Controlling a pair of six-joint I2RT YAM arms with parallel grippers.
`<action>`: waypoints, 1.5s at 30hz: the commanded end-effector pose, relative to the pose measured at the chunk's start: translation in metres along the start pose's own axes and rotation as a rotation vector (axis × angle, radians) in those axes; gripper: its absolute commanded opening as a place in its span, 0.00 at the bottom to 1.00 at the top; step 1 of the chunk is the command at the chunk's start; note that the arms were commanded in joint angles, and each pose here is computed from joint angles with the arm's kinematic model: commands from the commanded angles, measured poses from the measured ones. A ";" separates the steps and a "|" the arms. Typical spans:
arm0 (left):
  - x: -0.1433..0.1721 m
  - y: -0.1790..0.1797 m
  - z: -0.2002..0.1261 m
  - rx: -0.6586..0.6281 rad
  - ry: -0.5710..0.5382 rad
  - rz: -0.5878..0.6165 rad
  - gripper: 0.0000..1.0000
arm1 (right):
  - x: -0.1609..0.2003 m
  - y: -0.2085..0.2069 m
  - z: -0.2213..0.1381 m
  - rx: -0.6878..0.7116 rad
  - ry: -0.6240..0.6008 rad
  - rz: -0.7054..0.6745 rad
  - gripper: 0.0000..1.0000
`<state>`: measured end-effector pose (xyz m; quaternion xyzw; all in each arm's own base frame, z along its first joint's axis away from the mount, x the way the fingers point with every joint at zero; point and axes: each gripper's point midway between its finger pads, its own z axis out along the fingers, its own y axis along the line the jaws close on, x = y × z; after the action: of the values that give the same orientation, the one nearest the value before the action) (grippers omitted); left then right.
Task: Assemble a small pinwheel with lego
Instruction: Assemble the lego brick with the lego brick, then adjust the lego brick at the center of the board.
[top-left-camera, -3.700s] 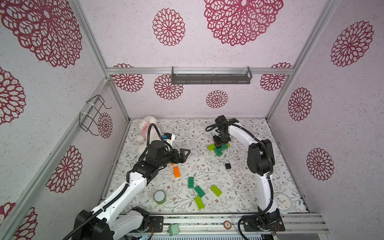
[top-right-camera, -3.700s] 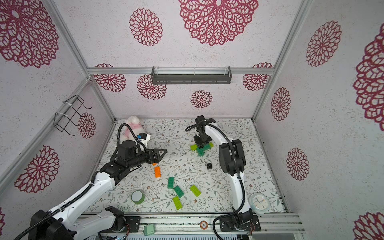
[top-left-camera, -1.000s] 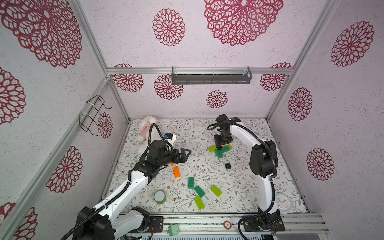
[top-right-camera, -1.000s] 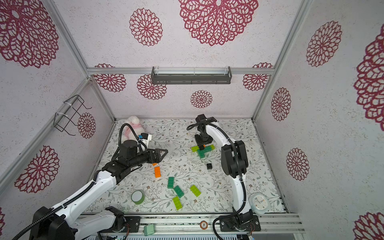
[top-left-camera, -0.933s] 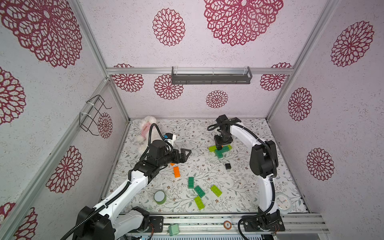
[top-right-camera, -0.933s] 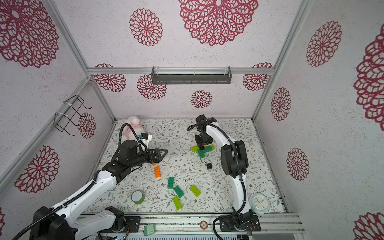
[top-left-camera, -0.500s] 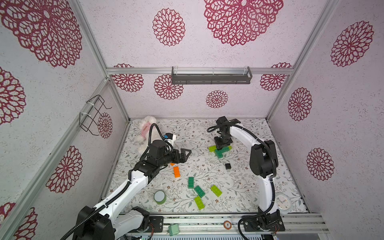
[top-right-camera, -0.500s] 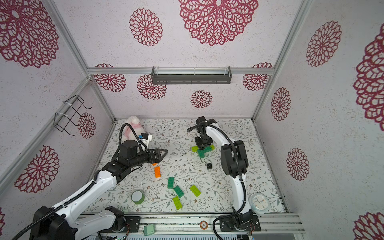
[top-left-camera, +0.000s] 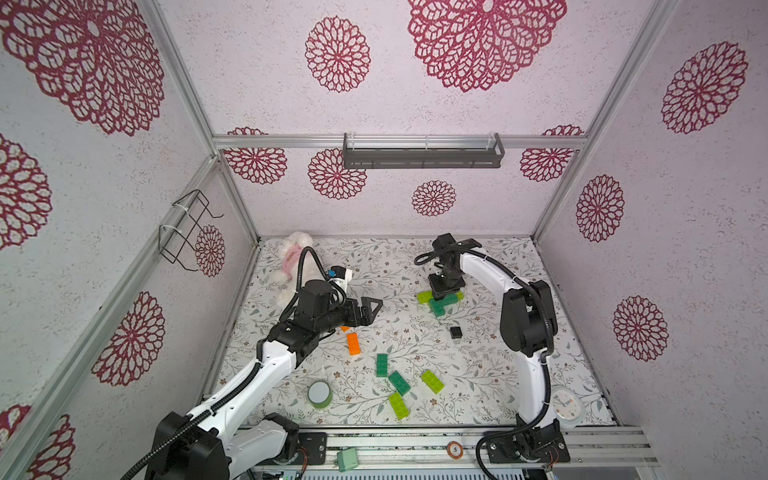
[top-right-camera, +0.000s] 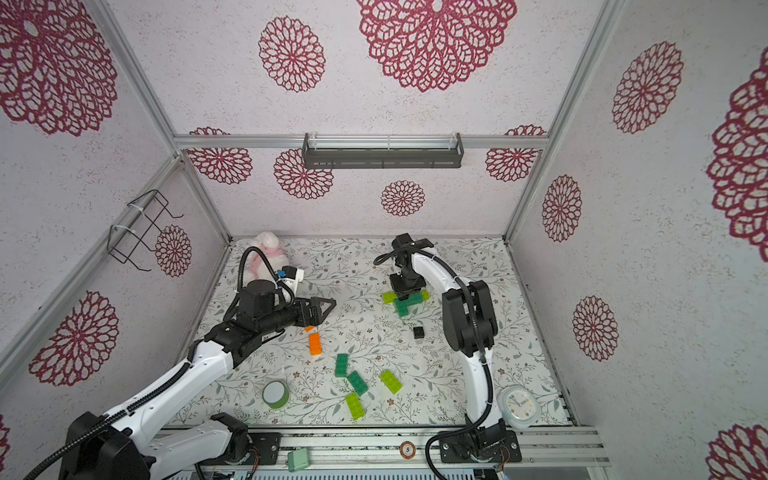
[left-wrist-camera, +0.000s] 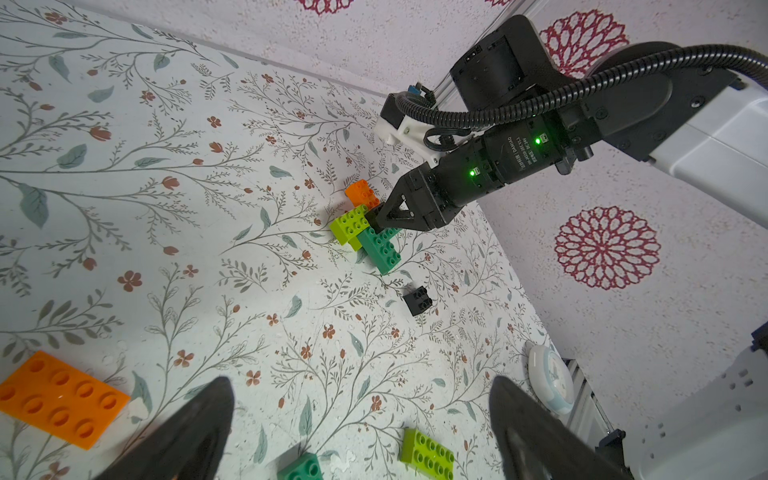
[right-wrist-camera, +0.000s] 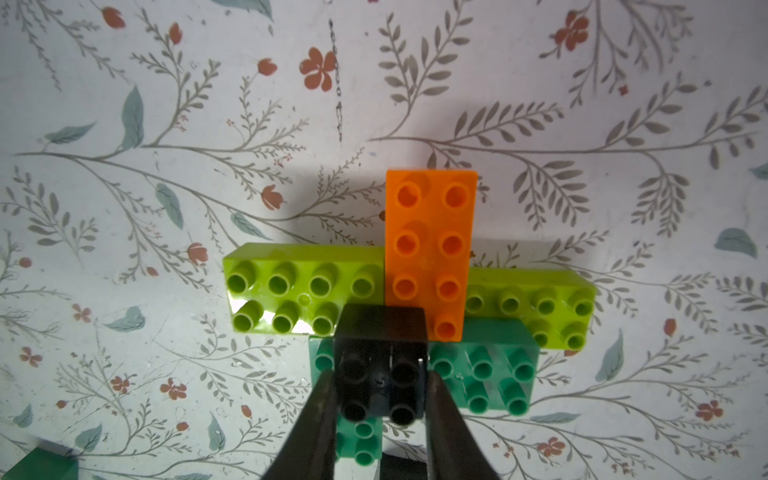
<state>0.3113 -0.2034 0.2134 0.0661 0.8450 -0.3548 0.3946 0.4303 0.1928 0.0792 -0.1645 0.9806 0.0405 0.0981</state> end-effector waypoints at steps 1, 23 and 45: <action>-0.007 -0.001 -0.002 0.006 -0.030 0.003 0.97 | 0.007 0.002 -0.003 -0.020 0.009 0.022 0.28; -0.005 -0.001 -0.008 0.006 -0.049 -0.013 0.97 | -0.045 -0.063 -0.068 0.004 -0.296 0.297 0.42; -0.001 0.004 -0.003 -0.004 -0.030 -0.055 0.98 | -0.038 -0.085 0.028 0.007 -0.143 0.312 0.06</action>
<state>0.3072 -0.2011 0.2131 0.0442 0.8440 -0.3657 0.3899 0.5003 0.1271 0.0485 0.0007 0.9864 0.0567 0.1545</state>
